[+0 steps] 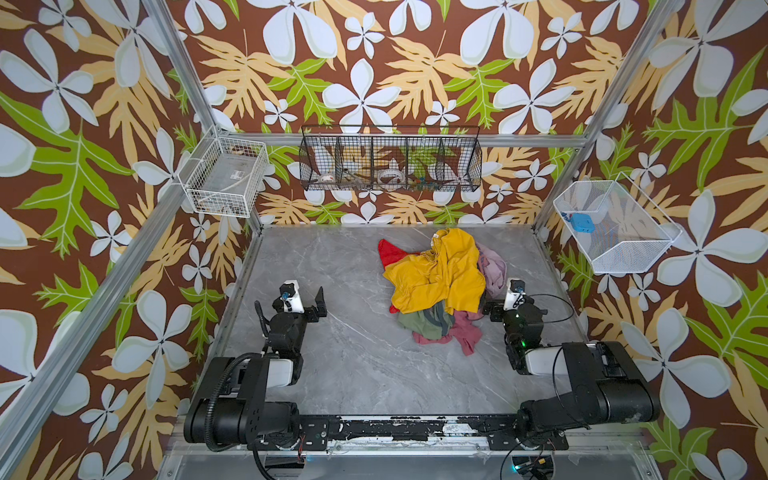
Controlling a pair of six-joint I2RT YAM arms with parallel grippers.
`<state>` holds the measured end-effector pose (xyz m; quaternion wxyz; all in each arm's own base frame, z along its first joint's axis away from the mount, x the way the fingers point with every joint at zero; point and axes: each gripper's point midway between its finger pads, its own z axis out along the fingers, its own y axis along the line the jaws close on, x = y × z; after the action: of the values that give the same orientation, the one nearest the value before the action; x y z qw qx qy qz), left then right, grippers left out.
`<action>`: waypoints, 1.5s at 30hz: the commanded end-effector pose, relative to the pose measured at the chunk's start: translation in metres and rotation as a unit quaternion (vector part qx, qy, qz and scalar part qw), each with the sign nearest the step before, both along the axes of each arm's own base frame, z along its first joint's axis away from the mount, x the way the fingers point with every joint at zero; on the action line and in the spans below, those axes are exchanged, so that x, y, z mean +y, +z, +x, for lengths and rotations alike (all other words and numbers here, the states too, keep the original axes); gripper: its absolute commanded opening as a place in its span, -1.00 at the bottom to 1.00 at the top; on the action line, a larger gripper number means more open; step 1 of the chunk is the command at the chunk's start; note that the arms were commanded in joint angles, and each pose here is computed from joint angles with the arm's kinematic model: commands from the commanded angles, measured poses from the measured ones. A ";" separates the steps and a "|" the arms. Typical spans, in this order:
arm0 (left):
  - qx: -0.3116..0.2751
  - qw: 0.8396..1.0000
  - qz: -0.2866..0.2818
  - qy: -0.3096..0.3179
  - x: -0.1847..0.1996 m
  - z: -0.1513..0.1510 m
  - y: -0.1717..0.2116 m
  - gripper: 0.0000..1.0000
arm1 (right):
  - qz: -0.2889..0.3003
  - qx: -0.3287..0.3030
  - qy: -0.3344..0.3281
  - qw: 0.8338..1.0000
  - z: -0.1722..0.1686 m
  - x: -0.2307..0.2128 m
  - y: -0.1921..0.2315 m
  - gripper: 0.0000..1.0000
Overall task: Pick out a specific cloth from the pile
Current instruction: 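Move both grippers forward toward the clothes pile, then grasp the pink ribbed sweater in the pile with the right gripper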
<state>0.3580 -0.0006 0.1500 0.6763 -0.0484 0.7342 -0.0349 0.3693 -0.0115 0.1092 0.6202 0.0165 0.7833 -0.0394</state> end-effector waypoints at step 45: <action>0.101 0.982 -0.160 -0.028 -0.053 0.038 0.032 0.82 | 0.371 0.290 0.030 0.882 -0.092 0.117 -0.076 0.33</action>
<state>0.3993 -0.0527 0.1810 0.5794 -0.1398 0.7861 -0.1637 0.2752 0.1063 0.0387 0.3259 0.2005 0.8806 0.2796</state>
